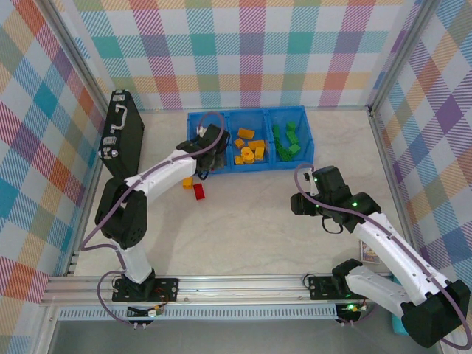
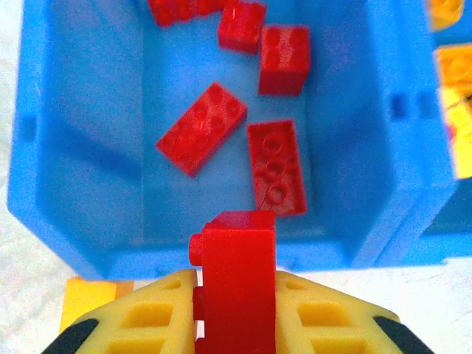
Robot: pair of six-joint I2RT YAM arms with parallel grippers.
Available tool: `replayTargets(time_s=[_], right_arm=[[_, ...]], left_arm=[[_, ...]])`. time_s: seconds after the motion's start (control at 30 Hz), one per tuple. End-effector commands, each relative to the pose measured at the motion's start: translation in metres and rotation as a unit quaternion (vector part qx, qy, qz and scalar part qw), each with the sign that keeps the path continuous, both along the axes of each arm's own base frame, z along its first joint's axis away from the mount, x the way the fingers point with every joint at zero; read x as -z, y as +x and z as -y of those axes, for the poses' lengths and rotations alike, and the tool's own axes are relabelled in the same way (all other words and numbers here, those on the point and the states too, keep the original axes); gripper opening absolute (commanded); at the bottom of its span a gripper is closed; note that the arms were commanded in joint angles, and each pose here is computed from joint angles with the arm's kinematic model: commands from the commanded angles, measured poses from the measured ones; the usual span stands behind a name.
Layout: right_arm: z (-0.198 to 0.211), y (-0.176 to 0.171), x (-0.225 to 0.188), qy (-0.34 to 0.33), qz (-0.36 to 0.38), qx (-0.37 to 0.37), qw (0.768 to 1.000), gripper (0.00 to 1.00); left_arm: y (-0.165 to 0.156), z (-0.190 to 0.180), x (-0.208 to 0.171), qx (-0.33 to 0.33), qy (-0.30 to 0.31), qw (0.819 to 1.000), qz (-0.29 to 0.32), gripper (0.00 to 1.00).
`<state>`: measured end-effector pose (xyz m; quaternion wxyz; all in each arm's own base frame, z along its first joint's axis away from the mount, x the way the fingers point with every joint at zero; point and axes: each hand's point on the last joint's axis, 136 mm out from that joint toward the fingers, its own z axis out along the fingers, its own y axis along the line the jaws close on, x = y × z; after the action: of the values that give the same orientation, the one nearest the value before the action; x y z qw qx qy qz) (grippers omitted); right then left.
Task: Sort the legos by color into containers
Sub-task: Place the lego in the container.
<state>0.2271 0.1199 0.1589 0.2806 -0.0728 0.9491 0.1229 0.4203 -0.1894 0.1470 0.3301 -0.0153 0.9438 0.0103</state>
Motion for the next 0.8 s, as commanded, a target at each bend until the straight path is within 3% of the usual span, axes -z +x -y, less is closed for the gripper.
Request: replayTargets(time_s=[0.0, 0.2, 0.4, 0.57, 0.7, 0.77], right_arm=[[0.003, 0.003, -0.004, -0.002, 0.01, 0.008, 1.0, 0.63], [0.004, 0.001, -0.001, -0.001, 0.006, 0.012, 1.0, 0.63], [0.003, 0.003, -0.002, -0.006, 0.004, 0.008, 1.0, 0.63], [0.005, 0.004, -0.002, -0.01, 0.006, 0.012, 1.0, 0.63], [0.002, 0.006, 0.0, -0.005, 0.005, 0.01, 1.0, 0.63], [0.001, 0.006, 0.001, -0.003, 0.003, 0.008, 1.0, 0.63]], left_arm=[[0.022, -0.008, -0.007, -0.004, 0.014, 1.0, 0.015, 0.24], [0.066, -0.018, -0.005, -0.028, -0.004, 0.999, 0.04, 0.24], [0.101, -0.019, 0.017, -0.034, -0.006, 0.999, 0.022, 0.28], [0.105, -0.018, 0.016, -0.024, 0.006, 0.999, 0.021, 0.41], [0.097, -0.026, -0.006, -0.024, 0.014, 0.999, 0.035, 0.53], [0.087, -0.03, -0.018, -0.025, 0.012, 0.999, 0.038, 0.54]])
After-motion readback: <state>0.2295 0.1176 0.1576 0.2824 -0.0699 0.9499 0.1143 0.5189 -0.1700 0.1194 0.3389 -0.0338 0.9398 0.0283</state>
